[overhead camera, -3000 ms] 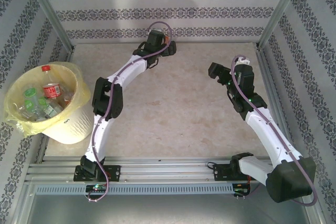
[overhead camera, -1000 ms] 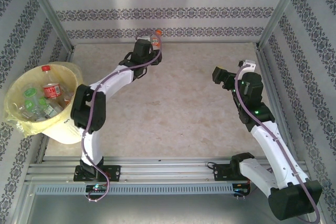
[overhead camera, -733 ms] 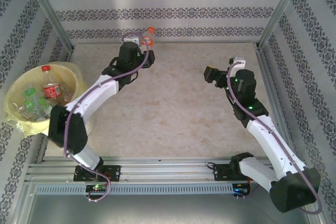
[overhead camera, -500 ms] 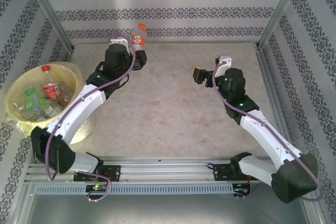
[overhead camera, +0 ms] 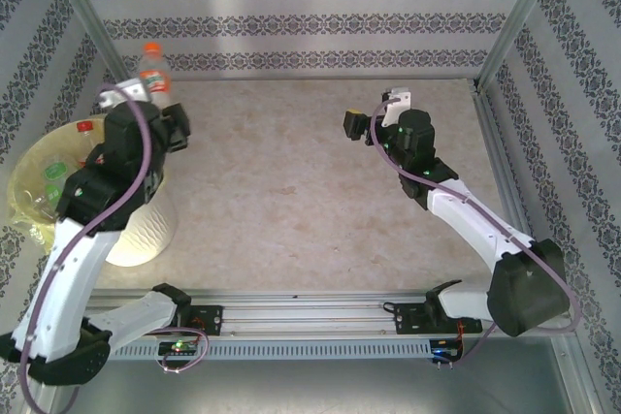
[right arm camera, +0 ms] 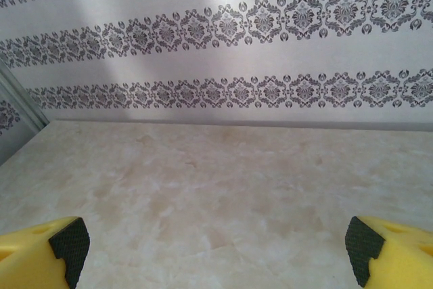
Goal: Put the plastic bottles in the bin
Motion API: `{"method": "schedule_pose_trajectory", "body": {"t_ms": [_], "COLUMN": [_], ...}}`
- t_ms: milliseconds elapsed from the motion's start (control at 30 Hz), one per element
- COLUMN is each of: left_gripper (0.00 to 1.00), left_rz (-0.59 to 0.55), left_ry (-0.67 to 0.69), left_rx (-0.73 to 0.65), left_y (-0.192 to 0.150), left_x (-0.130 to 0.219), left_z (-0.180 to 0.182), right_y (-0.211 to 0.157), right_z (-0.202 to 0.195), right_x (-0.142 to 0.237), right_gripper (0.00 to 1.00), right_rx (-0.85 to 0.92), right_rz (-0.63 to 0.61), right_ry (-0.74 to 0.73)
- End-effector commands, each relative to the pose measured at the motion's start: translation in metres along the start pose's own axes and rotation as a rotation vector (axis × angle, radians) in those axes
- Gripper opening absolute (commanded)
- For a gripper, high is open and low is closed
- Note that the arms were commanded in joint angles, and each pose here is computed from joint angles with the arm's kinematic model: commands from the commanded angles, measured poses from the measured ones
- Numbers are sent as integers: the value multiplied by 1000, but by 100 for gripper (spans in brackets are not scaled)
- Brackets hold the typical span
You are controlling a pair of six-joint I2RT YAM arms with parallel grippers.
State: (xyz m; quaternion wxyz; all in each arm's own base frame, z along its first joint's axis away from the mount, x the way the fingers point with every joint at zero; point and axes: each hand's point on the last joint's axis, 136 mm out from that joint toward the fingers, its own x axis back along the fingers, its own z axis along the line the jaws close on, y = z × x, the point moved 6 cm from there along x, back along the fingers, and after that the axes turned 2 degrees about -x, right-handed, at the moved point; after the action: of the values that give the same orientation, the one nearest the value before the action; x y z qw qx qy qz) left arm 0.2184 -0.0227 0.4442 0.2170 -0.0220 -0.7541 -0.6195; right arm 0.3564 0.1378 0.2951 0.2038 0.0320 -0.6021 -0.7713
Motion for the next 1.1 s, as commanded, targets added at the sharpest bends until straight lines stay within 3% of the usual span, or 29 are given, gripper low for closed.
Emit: {"method": "schedule_pose_trajectory", "body": {"t_ms": [0,233,433,567,867,1000,1067], "left_gripper": [47,46,43,41,51,54,64], "left_rz": [26,105,269,297,410,443,431], "left_ry": [245,328,279,270,398,343,334], "left_rx": [-81,-68,6,51,126,150,164], "left_y": [-9,-14,-36,-38,-63,-78,-77], "left_x": [21,45,22,11,-2,-22,-23], "left_z": [47,78,84,92,120,116,116], "right_y": [20,16,17,16,13,15,14], "right_z": [12,13,15,14,9,10,11], "right_x": [-4,-9,-7,-1,3,2,3], "right_gripper": [98,98,98,98,98,98,98], "right_rx": [-6,-20,-31,-33,-19,-13,-12], "right_rz": [-61,-46,-46,-49,-50,-52,-50], "right_ry": [48,56,71,63,34,39,39]}}
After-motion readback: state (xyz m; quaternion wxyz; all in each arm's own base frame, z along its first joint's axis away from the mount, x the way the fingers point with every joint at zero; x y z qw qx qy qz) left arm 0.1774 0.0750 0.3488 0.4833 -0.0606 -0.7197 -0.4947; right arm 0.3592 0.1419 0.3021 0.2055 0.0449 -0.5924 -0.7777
